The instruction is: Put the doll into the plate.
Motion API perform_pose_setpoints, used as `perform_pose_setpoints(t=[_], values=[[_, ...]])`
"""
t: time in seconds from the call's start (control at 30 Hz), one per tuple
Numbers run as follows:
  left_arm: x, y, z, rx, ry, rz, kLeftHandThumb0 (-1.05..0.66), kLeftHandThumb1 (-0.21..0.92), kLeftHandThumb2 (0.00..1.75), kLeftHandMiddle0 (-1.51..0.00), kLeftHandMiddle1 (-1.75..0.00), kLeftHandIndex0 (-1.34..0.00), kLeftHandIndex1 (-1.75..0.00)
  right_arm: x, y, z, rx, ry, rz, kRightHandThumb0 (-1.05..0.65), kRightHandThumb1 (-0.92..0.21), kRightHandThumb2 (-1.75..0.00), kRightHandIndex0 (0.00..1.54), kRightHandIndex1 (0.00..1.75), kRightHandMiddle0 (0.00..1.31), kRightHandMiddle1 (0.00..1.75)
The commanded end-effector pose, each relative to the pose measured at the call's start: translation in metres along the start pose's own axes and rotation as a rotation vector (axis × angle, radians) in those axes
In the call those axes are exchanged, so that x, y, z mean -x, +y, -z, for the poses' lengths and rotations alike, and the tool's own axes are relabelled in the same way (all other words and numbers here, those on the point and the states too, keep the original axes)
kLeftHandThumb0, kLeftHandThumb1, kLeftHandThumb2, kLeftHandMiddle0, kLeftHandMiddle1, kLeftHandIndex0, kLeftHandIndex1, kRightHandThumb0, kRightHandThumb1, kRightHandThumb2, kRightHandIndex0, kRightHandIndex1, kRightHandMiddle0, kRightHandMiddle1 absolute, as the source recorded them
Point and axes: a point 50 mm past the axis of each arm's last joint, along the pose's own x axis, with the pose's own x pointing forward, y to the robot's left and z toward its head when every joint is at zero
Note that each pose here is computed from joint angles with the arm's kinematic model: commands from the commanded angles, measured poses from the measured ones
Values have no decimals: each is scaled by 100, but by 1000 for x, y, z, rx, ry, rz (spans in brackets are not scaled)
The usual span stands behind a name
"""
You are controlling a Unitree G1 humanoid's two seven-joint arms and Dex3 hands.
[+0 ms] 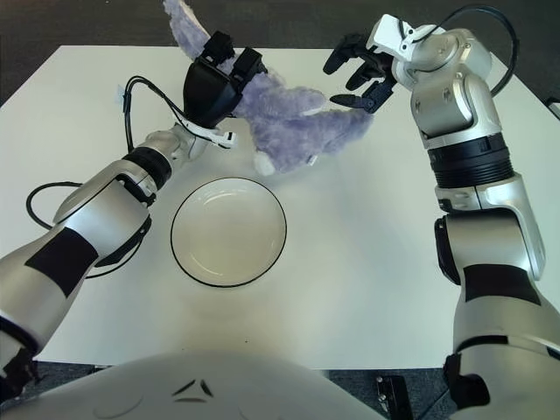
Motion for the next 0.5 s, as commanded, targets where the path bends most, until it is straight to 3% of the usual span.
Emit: perform_pose_setpoints(t=[0.0, 0.2, 0.47], values=[[-9, 4, 5, -27, 19, -10, 49, 26, 138, -65, -175, -94, -175, 5, -1, 1, 39, -1, 20, -62, -42, -83, 23, 89, 0, 79], [-8, 2, 8, -44, 40, 34, 49, 26, 138, -65, -175, -94, -175, 7, -3, 3, 14, -13, 28, -55, -39, -88, 23, 67, 0, 77], [-7, 0, 11, -43, 78, 79, 49, 25, 139, -66, -175, -93, -175, 15, -2, 2, 62, -17, 46, -46, -33, -97, 22, 58, 0, 83]])
